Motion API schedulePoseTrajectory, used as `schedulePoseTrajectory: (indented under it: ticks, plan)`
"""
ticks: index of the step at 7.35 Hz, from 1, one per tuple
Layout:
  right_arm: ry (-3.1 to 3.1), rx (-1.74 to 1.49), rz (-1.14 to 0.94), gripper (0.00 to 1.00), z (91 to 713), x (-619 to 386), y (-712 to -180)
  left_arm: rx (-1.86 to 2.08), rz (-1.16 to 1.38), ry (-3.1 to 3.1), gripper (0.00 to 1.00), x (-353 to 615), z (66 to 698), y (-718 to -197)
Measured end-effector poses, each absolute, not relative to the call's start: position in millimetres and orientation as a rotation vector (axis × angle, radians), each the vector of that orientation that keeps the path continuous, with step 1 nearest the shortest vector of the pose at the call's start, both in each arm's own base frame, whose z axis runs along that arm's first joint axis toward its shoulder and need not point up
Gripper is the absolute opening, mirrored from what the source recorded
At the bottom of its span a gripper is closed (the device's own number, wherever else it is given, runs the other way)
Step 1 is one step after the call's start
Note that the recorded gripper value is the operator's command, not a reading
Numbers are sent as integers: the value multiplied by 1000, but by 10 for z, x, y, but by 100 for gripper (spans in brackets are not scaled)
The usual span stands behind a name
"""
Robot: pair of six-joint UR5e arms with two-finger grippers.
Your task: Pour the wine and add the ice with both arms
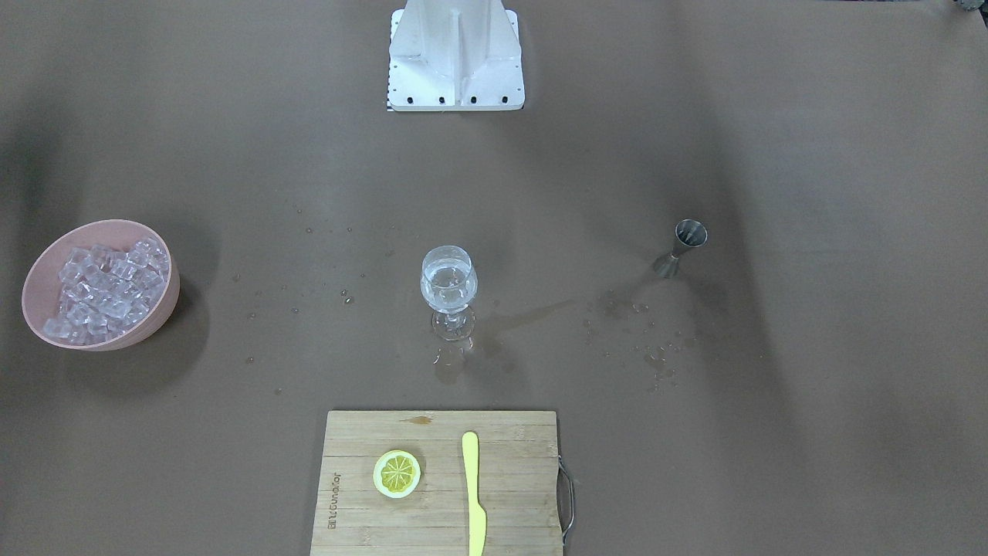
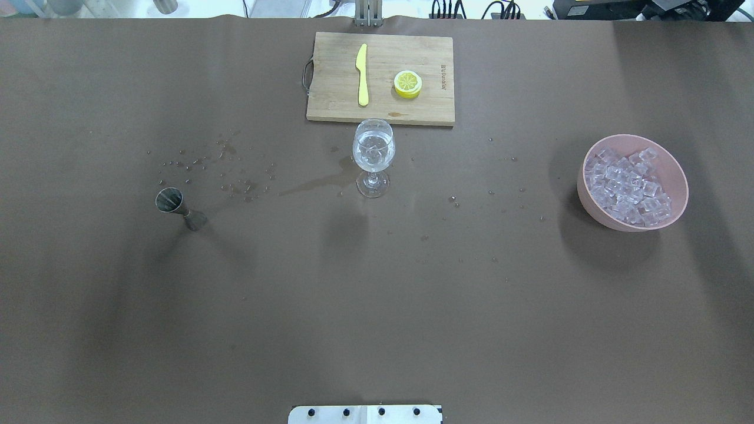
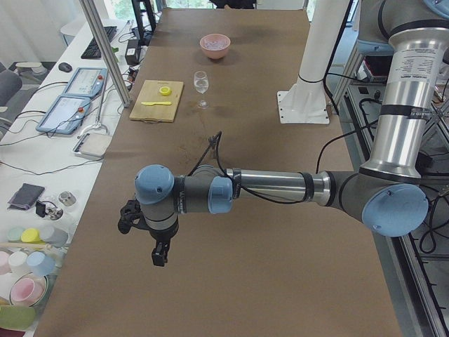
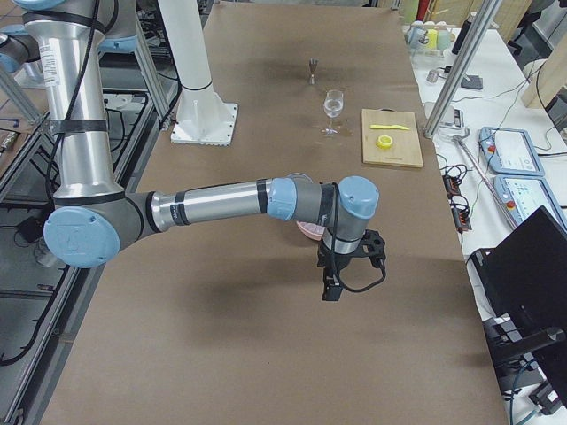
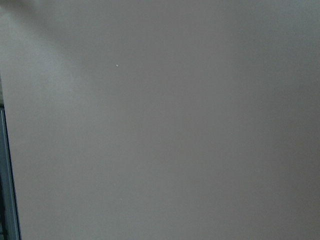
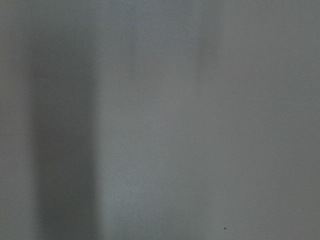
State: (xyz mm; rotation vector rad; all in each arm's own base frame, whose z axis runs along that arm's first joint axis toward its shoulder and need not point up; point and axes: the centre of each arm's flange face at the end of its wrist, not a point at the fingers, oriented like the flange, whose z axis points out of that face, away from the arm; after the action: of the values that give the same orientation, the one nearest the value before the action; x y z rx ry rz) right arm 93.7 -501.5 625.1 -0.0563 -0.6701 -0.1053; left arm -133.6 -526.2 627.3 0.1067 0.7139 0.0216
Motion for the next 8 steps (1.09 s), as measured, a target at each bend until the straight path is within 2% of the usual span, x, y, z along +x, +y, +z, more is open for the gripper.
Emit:
schedulePoseTrajectory:
  ticks: [3, 6, 8]
  plan:
    - [-695, -71, -37, 100, 6522, 1266, -4786, 74, 1, 724, 98, -1255, 6295, -4928]
    - [-701, -104, 1, 100, 6712, 1354, -4677, 64, 29, 728, 98, -1057, 6221, -5061]
    - [-695, -94, 19, 100, 6592, 1349, -4850, 64, 18, 727, 98, -994, 6135, -5151]
